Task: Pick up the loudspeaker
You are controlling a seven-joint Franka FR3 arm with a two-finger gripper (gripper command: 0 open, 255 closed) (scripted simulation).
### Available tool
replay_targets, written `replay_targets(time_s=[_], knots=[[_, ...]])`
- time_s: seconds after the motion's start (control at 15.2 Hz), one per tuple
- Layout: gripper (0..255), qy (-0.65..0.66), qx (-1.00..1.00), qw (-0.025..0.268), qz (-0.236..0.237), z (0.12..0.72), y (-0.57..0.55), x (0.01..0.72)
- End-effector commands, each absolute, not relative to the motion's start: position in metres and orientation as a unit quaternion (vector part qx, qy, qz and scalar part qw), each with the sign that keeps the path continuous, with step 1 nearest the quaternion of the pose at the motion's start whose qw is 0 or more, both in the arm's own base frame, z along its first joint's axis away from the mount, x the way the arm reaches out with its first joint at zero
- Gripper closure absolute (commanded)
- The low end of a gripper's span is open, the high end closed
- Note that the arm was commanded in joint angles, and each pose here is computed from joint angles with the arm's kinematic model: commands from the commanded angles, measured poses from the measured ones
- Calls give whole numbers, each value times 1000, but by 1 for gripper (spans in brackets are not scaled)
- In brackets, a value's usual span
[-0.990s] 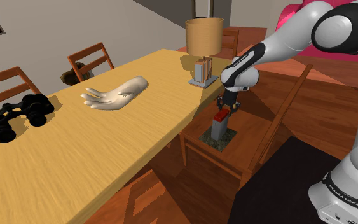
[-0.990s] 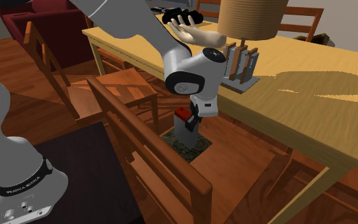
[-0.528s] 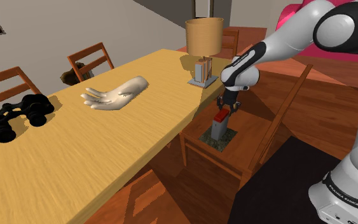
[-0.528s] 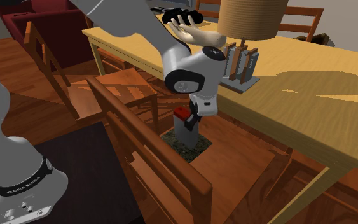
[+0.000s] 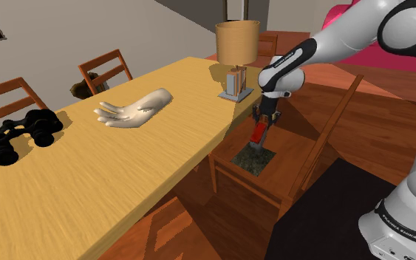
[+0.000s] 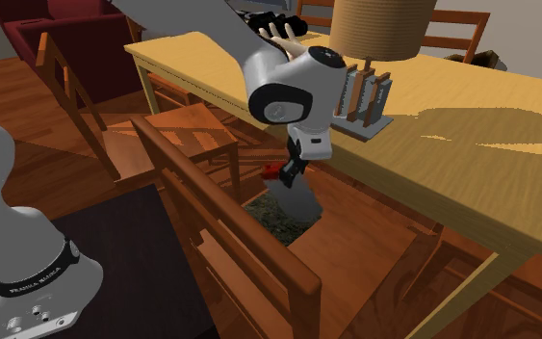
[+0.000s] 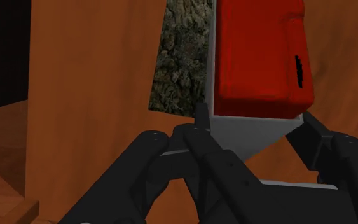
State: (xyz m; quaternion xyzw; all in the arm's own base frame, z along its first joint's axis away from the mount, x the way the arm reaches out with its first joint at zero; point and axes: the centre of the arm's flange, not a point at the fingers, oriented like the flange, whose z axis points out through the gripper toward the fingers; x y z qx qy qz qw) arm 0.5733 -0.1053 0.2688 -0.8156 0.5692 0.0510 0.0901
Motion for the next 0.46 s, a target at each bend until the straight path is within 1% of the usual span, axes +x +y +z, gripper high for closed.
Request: replay_targets(time_s=[0.0, 0.26, 0.4], knots=[[255, 569, -816, 90, 51, 280, -106, 574], [255, 569, -816, 90, 51, 301, -106, 574], [255, 569, -816, 90, 51, 302, -106, 574]])
